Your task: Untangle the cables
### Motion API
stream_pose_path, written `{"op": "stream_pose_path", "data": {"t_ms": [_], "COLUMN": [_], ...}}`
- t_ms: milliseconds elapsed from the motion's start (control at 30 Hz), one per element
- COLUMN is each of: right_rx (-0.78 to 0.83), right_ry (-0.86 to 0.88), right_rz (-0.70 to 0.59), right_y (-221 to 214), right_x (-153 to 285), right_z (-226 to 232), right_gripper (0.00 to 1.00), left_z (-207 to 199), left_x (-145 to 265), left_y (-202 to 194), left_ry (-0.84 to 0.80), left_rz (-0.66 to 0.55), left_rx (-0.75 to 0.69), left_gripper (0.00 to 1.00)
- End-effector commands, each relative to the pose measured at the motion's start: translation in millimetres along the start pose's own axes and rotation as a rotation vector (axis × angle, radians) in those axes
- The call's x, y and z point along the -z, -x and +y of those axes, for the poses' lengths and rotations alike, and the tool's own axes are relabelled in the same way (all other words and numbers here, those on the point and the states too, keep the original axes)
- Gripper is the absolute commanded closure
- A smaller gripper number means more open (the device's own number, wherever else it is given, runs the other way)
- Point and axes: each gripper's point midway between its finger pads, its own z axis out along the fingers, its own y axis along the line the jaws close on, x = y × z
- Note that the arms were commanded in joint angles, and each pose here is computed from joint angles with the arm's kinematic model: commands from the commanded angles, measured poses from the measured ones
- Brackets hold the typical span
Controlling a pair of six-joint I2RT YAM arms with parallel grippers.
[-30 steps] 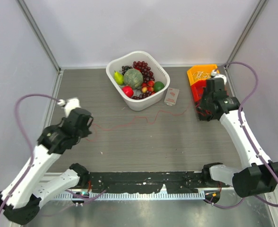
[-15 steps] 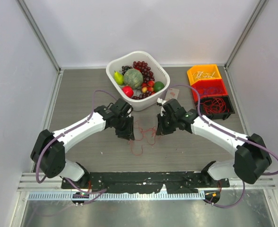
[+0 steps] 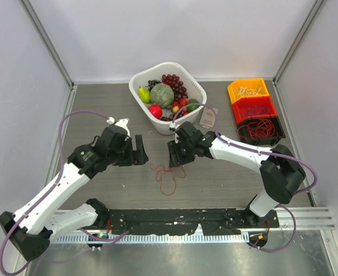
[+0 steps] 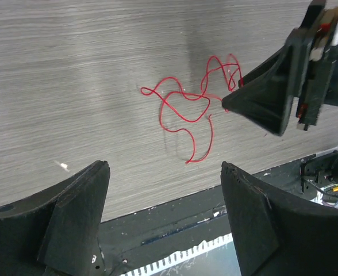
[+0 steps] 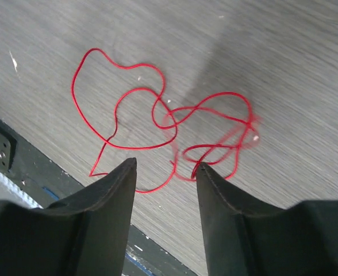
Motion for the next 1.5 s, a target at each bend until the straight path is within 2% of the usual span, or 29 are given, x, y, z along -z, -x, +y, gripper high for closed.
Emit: {"op": "stream_pose_path", "data": {"t_ms": [0,167,300,467,567,667,767,900,1000,1133,1200,1233,1267,1300,1467], "right_rx": [0.111,0.222,0.315,0.444,0.516,0.514,0.513,0.499,0.468,0.431,0.409,0.397,0.392,0.381,0.316], "right_ry": [0.059,0.030,-0.014,-0.003,0.002,-0.075,-0.198,-0.240,-0.305,-0.262,-0.264,-0.266,-0.276,-0.281,-0.280], "right_rz": [-0.031,-0.019,-0.017,0.011,-0.019,-0.034,-0.076,-0.105,-0.132,-0.158,-0.160,-0.169,-0.178,-0.186,-0.290], "right_y": [8,0,-1,-6,-8,-2,9,15,18,22,23,27,29,30,46], "right_x": [-8,-10,-15,-25,-27,-36,-44,-54,-59,-66,-70,-69,-66,-64,-24], "right_z": [30,30,23,29,35,23,5,4,-3,7,8,10,10,10,18], "right_gripper": [0.45,0.38,0.37,0.37,0.37,0.36,0.37,0.40,0.45,0.56,0.71,0.84,0.89,0.99,0.99], "left_z": [28,30,23,31,26,21,26,22,20,24,27,27,26,24,17], "left_x": [18,21,23,32,30,29,32,32,31,40,42,42,40,38,38], "left_y": [-3,-10,-15,-13,-13,-17,-14,-11,-12,-9,-7,-6,-7,-6,-6], "left_ry": [0.098,0.093,0.046,0.062,0.039,0.024,0.043,0.025,0.020,0.030,0.043,0.040,0.037,0.027,0.012], "left_rz": [-0.057,-0.054,-0.038,-0.084,-0.075,-0.044,-0.068,-0.074,-0.064,-0.091,-0.108,-0.110,-0.108,-0.106,-0.074], "left_rx": [0.024,0.067,0.099,0.099,0.106,0.106,0.102,0.105,0.106,0.093,0.087,0.086,0.087,0.087,0.066], "left_gripper": [0.18,0.18,0.18,0.17,0.17,0.17,0.17,0.17,0.18,0.18,0.18,0.18,0.18,0.18,0.19]}}
